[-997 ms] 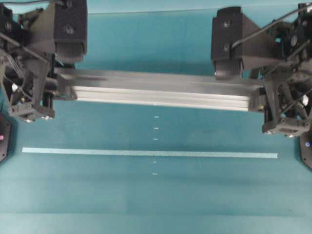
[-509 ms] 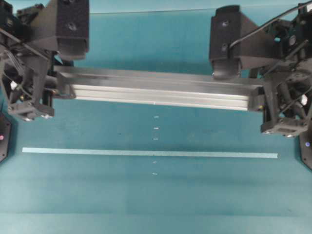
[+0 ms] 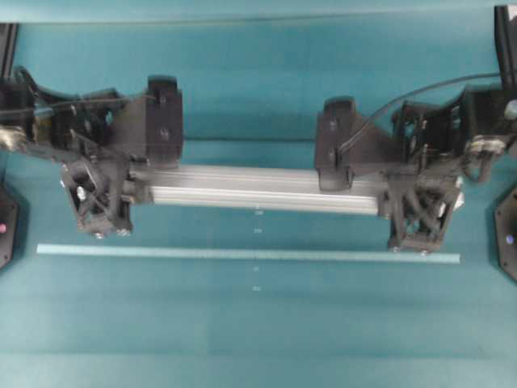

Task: Lift the metal rail with both hands.
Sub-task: 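Lower the held rail back down onto the table with both grippers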

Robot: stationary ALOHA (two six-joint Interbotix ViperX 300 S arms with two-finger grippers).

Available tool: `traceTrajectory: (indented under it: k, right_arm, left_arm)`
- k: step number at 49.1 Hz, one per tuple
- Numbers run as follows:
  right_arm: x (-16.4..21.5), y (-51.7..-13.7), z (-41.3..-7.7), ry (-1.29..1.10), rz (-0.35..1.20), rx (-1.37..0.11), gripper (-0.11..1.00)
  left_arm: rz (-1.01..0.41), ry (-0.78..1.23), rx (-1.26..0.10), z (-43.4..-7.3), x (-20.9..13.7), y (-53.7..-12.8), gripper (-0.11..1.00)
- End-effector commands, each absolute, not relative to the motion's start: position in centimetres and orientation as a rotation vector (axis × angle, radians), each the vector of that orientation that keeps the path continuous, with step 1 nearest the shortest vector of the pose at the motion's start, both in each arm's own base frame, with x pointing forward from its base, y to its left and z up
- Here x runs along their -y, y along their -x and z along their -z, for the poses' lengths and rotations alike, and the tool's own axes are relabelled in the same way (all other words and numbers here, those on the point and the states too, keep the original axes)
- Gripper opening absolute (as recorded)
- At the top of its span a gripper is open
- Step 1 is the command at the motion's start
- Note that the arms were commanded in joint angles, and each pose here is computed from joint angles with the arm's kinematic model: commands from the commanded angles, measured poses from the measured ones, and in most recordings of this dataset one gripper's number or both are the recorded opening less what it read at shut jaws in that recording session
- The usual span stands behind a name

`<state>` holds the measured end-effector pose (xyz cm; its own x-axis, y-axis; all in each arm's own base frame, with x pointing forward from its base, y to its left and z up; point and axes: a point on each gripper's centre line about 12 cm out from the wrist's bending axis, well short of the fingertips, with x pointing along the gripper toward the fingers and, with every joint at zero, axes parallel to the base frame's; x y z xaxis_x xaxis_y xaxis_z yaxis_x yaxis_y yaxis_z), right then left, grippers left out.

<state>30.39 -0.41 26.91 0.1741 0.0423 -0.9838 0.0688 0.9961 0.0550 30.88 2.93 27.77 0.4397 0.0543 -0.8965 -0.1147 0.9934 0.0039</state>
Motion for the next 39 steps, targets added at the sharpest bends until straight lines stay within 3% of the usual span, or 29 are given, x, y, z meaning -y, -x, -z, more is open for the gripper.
traceTrajectory:
  k: [1, 20, 39]
  right_arm:
    - [0.1, -30.1, -25.5, -0.082, 0.015, -1.382, 0.37]
    - [-0.8, -30.5, -18.4, -0.024, -0.032, -1.356, 0.37]
    - [-1.0, -30.2, -14.7, -0.017, -0.036, -1.351, 0.37]
  left_arm:
    - [-0.14, 0.108, -1.071, -27.0, -3.1, -31.0, 0.32]
    - [-0.105, 0.098, -1.146, -19.9, -1.6, -32.0, 0.32]
    - [-0.114, 0.114, -1.168, -15.5, -1.5, -31.5, 0.32]
